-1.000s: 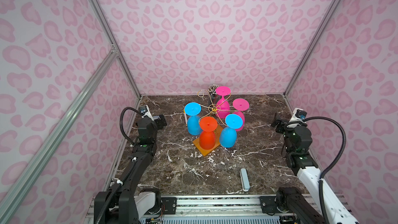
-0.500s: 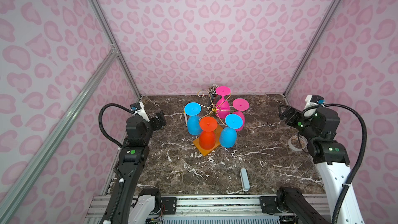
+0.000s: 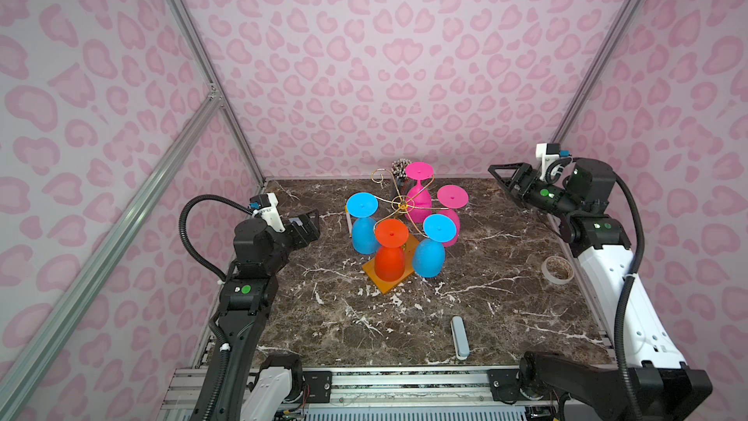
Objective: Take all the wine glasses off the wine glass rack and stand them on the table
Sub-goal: 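Reach the right gripper to the pink glass stem farthest from the robot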
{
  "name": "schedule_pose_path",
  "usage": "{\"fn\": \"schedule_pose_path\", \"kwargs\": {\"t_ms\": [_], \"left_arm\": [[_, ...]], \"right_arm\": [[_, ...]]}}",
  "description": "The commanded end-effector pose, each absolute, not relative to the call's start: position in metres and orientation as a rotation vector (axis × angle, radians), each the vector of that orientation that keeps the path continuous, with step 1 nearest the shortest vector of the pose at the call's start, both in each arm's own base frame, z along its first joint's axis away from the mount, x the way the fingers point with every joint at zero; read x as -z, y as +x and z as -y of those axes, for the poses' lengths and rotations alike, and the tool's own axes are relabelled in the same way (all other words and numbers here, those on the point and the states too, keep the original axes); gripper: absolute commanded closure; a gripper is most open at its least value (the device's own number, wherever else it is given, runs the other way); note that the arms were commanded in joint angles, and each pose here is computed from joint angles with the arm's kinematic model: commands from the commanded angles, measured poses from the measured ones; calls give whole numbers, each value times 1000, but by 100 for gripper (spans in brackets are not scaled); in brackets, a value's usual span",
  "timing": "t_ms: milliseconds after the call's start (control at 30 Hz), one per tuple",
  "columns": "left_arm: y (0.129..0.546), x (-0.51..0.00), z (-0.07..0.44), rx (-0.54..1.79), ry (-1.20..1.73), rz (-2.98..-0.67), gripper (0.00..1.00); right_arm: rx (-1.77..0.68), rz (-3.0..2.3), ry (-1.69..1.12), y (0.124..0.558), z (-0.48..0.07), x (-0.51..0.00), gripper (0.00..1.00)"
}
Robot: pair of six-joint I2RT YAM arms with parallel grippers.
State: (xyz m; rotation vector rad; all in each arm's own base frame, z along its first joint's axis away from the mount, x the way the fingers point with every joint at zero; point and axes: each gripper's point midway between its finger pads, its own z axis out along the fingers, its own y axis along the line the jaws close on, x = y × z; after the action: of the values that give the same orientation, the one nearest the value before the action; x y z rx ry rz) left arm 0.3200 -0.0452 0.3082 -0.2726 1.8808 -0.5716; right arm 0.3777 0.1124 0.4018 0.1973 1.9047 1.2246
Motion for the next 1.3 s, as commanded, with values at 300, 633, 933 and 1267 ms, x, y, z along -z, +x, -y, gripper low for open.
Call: {"fn": "schedule_pose_path", "kwargs": {"t_ms": [300,633,933,1267], "left_arm": [[302,-312,61,681,-237,-1895,3],[300,-313,61,689,-246,-1891,3],[305,-312,64,718,-253,-1901,3],[302,-310,64,732,-268,-1901,3]], "right_arm": [[-1390,-1955,-35,437,-168,-408,35],[-1308,-2054,-33,398,-157,-388,41],[-1377,-2082,12,358,-159,-371,47],[-1421,-2096,29,352,-169,-360,59]]}}
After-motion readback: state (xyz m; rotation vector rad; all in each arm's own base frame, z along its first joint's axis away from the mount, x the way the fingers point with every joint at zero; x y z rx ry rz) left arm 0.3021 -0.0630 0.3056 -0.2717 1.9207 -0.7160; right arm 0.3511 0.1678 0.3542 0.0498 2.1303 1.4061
